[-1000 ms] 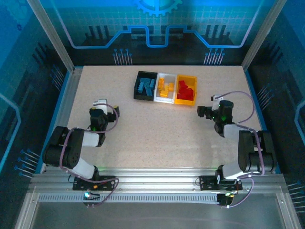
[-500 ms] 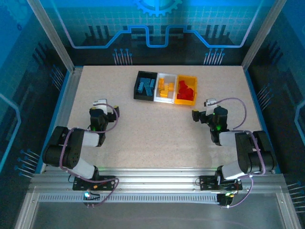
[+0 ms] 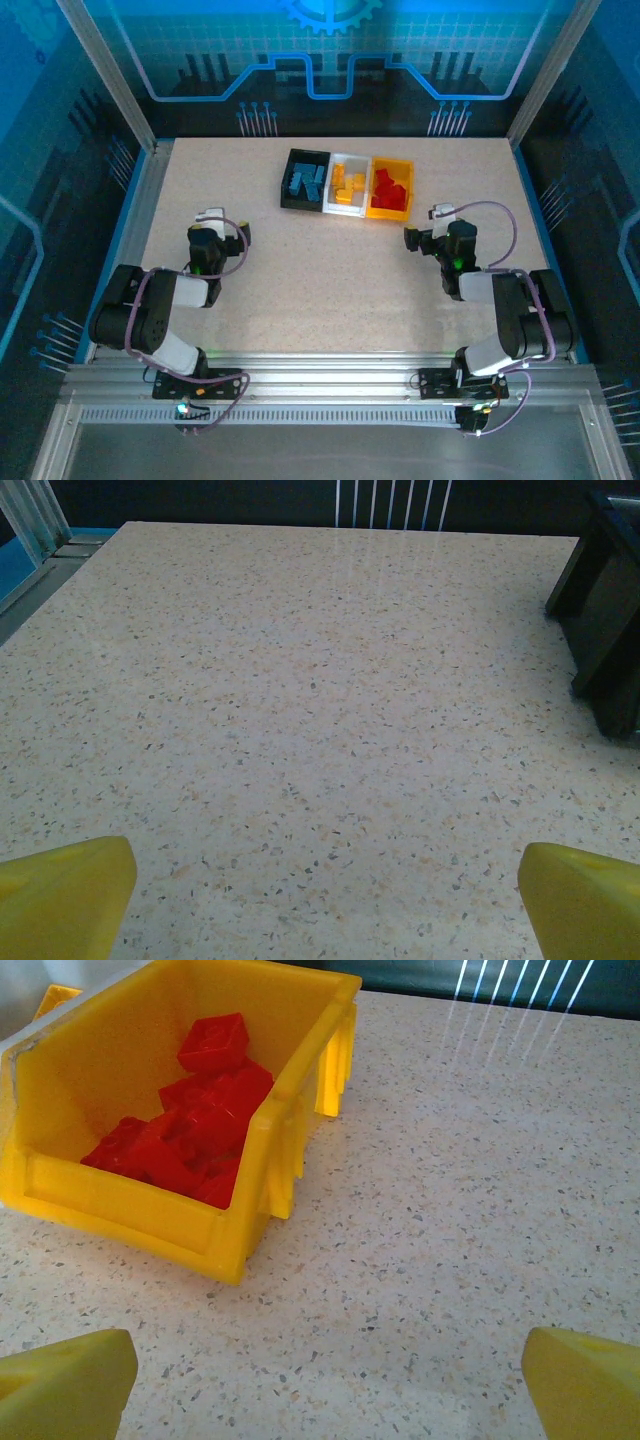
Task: Sort the legos into containers by color
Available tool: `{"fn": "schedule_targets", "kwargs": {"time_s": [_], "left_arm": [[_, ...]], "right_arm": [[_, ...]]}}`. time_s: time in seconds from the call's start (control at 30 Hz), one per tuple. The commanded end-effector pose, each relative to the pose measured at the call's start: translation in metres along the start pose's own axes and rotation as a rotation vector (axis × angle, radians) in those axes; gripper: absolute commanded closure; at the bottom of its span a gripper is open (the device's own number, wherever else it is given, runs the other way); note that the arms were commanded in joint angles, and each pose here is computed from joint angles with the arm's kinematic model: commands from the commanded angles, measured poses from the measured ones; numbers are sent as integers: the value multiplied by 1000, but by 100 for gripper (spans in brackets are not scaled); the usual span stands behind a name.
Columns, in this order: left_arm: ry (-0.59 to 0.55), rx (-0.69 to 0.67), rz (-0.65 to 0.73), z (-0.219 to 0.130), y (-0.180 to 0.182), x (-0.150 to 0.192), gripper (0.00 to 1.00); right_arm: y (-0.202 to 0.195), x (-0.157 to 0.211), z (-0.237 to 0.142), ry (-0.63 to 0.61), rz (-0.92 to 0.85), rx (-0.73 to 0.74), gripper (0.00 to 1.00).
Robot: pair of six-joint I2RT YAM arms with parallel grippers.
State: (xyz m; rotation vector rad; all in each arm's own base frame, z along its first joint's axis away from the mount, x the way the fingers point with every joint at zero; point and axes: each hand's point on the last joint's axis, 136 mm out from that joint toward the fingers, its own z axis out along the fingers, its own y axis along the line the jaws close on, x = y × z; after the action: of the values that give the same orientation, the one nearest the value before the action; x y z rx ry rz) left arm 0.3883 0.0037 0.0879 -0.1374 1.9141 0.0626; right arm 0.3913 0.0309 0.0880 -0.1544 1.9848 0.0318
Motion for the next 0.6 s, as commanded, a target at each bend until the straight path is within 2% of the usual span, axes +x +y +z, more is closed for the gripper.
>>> {"fn": "schedule_targets", "kwargs": {"time_s": [0.0, 0.57], "left_arm": [[-40, -23, -13, 3, 6, -12, 1], [-40, -24, -12, 3, 6, -12, 1]], "right_arm": [[-4, -7, 3, -19, 1, 11, 0], [-2, -7, 3, -17, -6, 7, 0]]}}
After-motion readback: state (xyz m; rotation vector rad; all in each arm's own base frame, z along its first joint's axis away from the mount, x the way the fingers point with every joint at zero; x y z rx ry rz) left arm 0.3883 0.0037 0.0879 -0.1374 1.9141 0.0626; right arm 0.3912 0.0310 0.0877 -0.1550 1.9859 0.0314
